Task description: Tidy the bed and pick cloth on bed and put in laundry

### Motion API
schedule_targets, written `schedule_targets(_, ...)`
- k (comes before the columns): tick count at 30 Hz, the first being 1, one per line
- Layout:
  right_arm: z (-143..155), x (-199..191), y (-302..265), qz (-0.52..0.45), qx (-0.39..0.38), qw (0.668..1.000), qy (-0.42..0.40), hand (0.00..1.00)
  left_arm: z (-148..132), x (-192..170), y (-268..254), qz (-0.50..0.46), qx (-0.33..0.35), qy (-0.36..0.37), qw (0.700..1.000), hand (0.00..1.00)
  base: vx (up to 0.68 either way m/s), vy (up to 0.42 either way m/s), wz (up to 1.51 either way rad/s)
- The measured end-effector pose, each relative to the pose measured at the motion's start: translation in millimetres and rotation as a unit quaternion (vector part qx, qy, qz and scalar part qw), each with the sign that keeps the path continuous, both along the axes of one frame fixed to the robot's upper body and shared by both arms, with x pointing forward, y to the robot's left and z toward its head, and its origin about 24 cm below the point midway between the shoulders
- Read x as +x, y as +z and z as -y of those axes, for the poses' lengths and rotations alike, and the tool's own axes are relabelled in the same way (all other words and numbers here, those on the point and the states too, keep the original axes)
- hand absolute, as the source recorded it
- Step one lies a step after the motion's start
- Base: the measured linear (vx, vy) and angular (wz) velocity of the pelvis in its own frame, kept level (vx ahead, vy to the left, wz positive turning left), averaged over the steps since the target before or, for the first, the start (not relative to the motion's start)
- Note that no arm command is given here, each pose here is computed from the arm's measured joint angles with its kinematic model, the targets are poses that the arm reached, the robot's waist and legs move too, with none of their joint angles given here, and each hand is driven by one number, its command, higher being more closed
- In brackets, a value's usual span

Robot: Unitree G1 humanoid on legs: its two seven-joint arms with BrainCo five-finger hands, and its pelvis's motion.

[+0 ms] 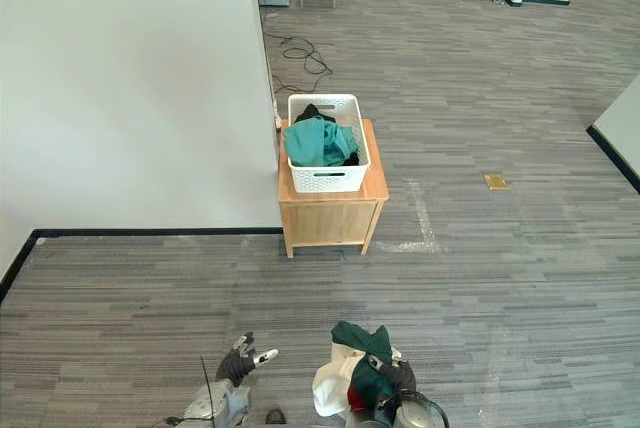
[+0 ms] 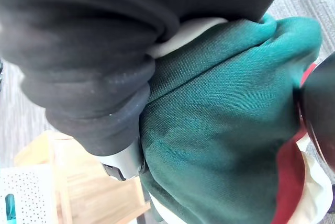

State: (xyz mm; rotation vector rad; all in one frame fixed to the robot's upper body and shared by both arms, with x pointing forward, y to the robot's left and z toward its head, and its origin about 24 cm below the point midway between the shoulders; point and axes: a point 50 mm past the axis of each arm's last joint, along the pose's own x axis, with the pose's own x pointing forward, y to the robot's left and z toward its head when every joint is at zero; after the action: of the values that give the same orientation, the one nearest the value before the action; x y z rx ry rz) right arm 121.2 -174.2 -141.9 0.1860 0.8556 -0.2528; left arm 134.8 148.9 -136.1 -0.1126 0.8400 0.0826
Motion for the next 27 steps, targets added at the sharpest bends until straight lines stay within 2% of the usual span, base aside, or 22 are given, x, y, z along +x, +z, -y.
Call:
schedule_targets(12,5,-9,-2,-0.014,-0.013,1.0,0.012,1.0,16,40,15,0.054,0.01,-0.071,0.996,0.0,-0.01,-0.038,-0.27)
schedule_targets(22,6,5,5,0.013,-0.025,0.999,0.029,1.0,15,33,9,0.03,0.021,-0.083,0.996,0.0,-0.05,-0.085,-0.51)
schedule_targets(27,23,27,16,0.042,-0.057,0.996,0.046,1.0,23,42,13,0.041,0.009,-0.07,0.997,0.0,0.09,-0.167,0.02)
